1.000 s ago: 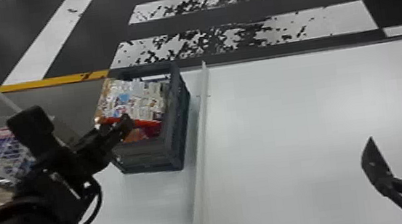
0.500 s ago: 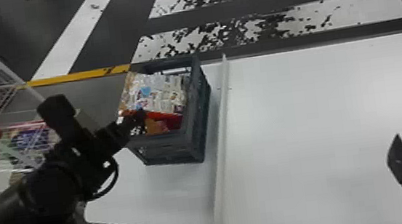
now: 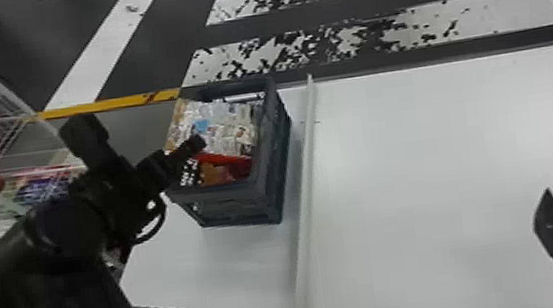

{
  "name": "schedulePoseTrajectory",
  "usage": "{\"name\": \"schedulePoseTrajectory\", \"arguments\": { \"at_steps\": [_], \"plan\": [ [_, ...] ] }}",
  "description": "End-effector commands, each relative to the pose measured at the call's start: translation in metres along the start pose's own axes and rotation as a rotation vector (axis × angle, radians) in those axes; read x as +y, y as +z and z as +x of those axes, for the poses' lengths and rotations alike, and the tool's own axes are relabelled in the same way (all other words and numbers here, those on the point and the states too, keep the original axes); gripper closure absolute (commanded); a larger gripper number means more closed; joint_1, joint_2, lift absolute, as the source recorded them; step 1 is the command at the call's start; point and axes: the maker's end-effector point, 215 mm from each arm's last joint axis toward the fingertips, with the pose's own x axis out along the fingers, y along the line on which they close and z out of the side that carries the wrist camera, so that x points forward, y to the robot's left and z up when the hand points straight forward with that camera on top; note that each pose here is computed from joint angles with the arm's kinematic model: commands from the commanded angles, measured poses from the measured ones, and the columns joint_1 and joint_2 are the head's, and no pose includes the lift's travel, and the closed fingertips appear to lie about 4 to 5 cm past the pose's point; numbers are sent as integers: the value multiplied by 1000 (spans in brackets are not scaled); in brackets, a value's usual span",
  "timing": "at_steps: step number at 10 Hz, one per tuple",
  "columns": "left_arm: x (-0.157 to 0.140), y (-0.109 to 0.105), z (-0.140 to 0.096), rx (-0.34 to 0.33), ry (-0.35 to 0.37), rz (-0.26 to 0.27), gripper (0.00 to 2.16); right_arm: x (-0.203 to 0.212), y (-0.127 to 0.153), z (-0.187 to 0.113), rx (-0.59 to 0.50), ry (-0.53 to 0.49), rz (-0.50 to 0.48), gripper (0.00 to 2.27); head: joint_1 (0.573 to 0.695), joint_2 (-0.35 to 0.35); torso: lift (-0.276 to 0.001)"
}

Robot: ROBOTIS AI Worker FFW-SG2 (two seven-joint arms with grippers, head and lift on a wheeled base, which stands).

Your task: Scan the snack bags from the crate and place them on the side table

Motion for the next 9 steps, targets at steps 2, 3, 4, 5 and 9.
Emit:
{"name": "schedulePoseTrajectory", "arguments": {
  "at_steps": [2,3,4,5,9],
  "plan": [
    [3,-11,15,43,11,-25,184,0,2,-1,-3,1,-1,83,695,316,-94],
    [5,-14,17,52,21,-28,184,0,1,0,3,1,0,83,695,316,-94],
    [4,-15,23,62,18,-39,184,0,0,1,11,2,-2,83,695,317,-94],
    [2,-14,29,69,15,-47,184,1,2,2,12,4,-3,83,695,317,-94],
    [0,-7,38,60,19,-61,448,0,-1,6,24,4,-4,83,695,310,-94]
  ]
}}
